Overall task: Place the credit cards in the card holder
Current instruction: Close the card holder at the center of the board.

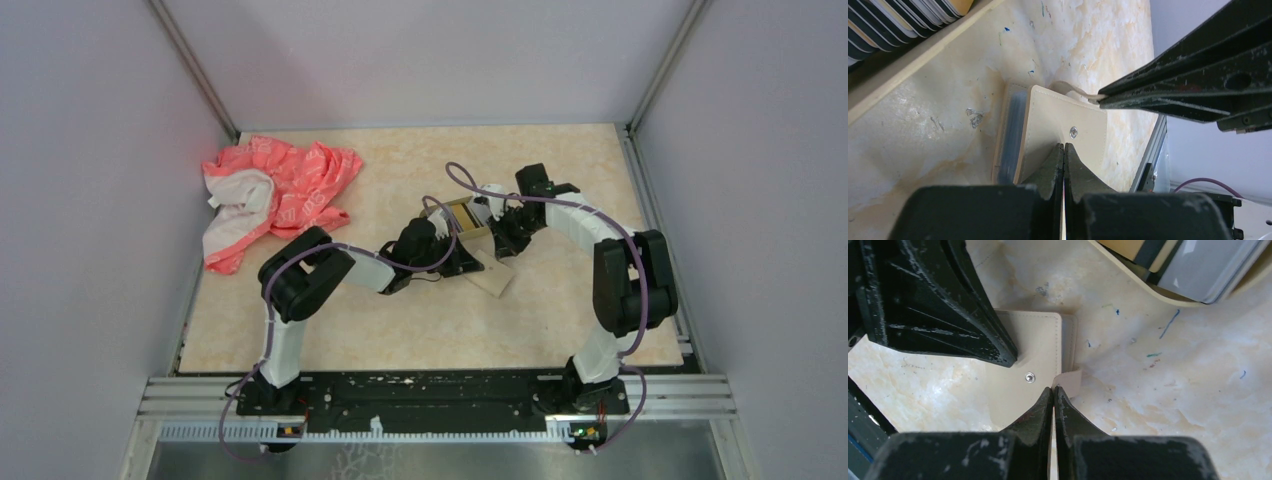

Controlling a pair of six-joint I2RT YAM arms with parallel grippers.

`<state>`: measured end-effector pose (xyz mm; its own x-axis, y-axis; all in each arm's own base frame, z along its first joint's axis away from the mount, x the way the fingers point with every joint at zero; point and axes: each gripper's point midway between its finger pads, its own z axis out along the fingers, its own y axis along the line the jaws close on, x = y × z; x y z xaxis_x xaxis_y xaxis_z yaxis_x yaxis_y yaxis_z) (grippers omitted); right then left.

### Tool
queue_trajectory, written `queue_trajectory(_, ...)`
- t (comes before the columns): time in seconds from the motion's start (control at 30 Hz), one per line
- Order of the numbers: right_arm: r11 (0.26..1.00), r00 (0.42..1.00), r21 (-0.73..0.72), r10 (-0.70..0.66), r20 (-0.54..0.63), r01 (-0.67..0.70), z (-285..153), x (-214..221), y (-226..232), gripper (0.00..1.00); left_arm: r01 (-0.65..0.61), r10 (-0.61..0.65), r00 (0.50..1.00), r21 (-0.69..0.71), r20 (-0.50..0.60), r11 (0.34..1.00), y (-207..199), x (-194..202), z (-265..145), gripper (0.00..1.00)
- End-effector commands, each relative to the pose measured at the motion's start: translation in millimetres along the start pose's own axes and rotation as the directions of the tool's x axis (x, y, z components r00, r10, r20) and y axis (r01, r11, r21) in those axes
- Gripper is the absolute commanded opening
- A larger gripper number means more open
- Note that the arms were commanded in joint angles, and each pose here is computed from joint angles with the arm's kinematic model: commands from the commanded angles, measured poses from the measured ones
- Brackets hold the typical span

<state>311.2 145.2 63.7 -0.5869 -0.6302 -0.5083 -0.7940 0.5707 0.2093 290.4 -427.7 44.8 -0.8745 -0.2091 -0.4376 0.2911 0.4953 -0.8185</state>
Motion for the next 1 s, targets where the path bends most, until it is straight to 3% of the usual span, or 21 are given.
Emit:
queue_trajectory(0.0, 0.997, 0.997, -0.015, -0.07, 0.037, 0.071, -4.9, -11.6, 17.3, 0.0, 0.013, -0.031, 0.994, -0.181, -0.1, 0.983, 60.7, 35.1, -2.4, 0.0)
queue_trajectory(0.97, 0.993, 0.993, -0.01, -0.117, -0.007, 0.117, 9.5, -4.1, 32.5, 0.0, 0.015, -0.034, 0.994, -0.178, -0.103, 0.984, 60.8, 35.1, -0.7, 0.0)
